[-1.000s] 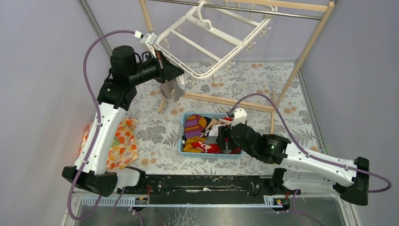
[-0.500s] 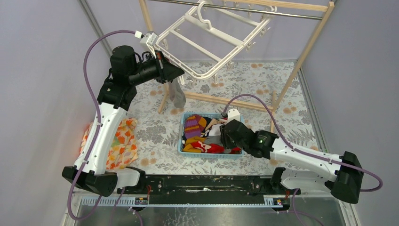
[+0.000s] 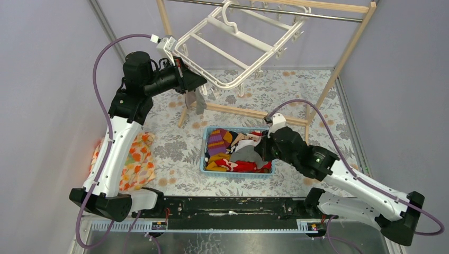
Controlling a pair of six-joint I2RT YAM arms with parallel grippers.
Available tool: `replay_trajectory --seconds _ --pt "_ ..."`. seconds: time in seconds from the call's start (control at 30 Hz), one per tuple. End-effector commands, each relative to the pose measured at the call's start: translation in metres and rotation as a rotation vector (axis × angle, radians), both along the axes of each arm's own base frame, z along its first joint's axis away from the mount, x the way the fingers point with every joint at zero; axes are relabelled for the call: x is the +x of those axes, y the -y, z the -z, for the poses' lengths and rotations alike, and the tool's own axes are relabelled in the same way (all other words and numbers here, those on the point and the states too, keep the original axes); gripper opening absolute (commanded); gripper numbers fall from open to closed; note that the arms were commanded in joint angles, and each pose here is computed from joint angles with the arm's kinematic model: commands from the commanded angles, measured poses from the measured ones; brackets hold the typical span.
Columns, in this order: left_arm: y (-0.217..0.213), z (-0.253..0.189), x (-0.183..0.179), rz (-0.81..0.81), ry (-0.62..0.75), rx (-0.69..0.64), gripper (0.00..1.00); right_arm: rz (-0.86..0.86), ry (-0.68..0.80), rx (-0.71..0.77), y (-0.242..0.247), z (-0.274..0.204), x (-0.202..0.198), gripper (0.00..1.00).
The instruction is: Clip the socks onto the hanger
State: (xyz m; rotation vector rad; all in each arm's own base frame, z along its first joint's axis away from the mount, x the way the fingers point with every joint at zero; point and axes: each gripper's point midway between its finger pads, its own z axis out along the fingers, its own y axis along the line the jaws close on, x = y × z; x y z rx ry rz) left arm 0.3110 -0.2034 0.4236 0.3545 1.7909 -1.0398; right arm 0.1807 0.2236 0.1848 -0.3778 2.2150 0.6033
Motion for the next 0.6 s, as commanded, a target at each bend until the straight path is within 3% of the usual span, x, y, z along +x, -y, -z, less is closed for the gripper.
replay_trajectory --seconds 0.0,0.23,0.57 --pt "0.0 -0.005 -0.005 0.016 0.031 -0.001 0.0 0.073 0.044 0.017 0.016 -0.031 0.006 0.0" --pt "0.0 -0.005 -0.007 0.019 0.038 0.0 0.0 0.218 0.066 -0.009 0.047 -0.031 0.011 0.0" --pt "0.0 -0.004 -0.008 0.022 0.042 0.003 0.0 0.12 0.146 0.193 0.004 -0.121 0.021 0.0"
